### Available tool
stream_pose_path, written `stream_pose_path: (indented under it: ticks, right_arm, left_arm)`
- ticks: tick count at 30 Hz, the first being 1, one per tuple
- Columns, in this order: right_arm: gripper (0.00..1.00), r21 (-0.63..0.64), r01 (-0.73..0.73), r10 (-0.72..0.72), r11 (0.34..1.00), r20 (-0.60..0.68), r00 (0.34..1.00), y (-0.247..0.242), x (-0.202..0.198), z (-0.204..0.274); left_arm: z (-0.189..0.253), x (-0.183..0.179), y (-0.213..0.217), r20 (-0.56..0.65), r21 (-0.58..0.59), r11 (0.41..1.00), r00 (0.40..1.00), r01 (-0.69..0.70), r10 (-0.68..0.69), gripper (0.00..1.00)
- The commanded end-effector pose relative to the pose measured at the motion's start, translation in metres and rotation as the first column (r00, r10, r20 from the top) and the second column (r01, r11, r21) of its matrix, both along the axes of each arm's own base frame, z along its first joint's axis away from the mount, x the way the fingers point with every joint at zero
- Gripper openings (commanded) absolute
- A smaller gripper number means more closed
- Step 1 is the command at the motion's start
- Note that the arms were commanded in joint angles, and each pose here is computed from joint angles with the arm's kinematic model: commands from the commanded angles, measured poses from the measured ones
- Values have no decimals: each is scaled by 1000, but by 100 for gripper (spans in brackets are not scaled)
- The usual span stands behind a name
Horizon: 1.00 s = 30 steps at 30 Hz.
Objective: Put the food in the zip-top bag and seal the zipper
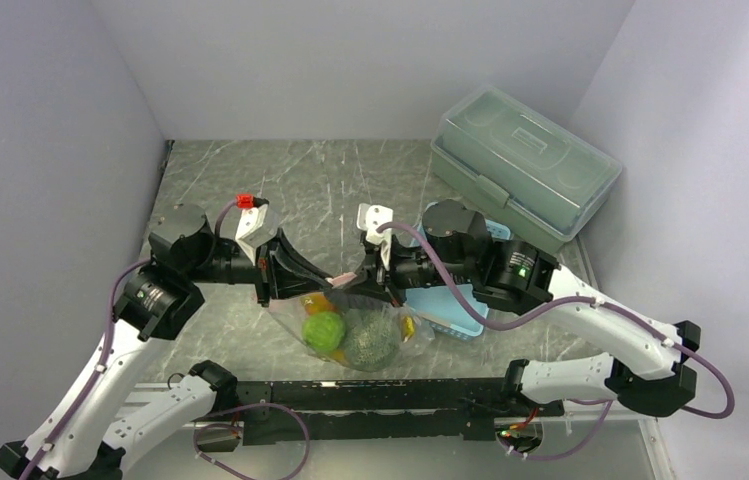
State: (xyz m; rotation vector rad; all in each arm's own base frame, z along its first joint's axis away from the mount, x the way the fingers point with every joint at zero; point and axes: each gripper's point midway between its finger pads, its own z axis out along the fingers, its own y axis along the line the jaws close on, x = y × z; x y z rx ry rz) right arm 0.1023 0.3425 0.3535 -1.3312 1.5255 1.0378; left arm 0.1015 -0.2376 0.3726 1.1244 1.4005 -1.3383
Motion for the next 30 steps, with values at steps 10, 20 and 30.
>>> stream_pose_path:
  ticks: [10,20,30]
  right_arm:
    - [0,294,155,-190,943,93,977,-38,11,99]
    - [0,382,314,-374,869,92,923,-68,32,118]
    - [0,433,486,-553,759,34,832,-96,56,127]
  left_arm:
    - [-3,-1,10,23,46,997,998,-63,62,0]
    - [-3,-1,12,28,56,996,997,-75,73,0]
    - [-7,1,12,24,71,994,996,-83,81,0]
